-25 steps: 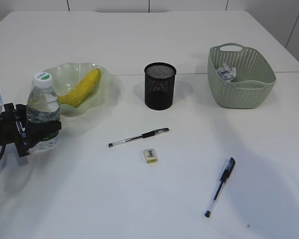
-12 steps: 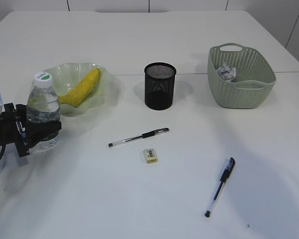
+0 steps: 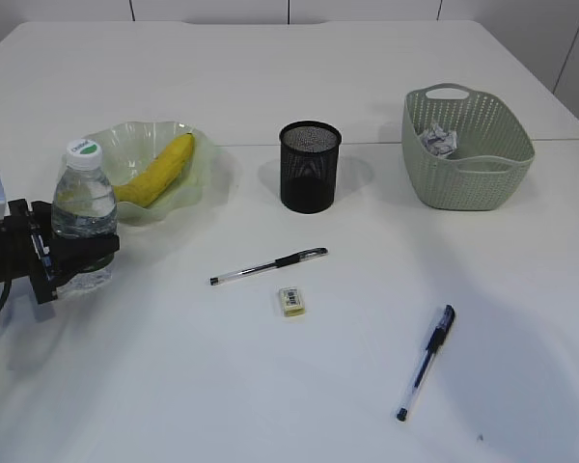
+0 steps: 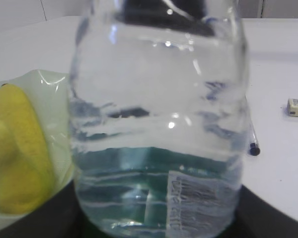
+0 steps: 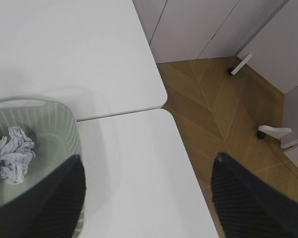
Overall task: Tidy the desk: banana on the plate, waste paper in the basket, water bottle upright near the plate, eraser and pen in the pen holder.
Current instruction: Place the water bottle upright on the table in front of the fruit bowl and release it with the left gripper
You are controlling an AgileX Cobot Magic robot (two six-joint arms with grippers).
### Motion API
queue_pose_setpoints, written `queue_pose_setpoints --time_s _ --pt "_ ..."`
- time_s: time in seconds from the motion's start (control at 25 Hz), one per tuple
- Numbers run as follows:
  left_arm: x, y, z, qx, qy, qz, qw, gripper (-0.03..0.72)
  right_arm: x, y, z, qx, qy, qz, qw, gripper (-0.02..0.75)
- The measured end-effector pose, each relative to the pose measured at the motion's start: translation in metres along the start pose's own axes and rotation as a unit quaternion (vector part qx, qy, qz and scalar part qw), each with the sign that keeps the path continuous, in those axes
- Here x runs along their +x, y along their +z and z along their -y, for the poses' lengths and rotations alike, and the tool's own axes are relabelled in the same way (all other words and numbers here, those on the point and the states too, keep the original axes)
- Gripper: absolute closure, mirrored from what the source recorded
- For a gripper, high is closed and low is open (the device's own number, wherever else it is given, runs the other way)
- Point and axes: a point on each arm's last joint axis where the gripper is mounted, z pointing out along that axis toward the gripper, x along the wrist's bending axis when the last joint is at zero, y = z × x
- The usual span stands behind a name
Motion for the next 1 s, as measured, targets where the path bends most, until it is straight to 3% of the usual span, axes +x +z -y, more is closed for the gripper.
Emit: queue_pose_setpoints --time_s 1.0 --pt "-0.0001 0.0001 0.0009 0.001 -0.009 0.000 1.000 0.269 -0.0013 0.0000 -0.0003 -0.002 0.002 0.007 1.000 0.151"
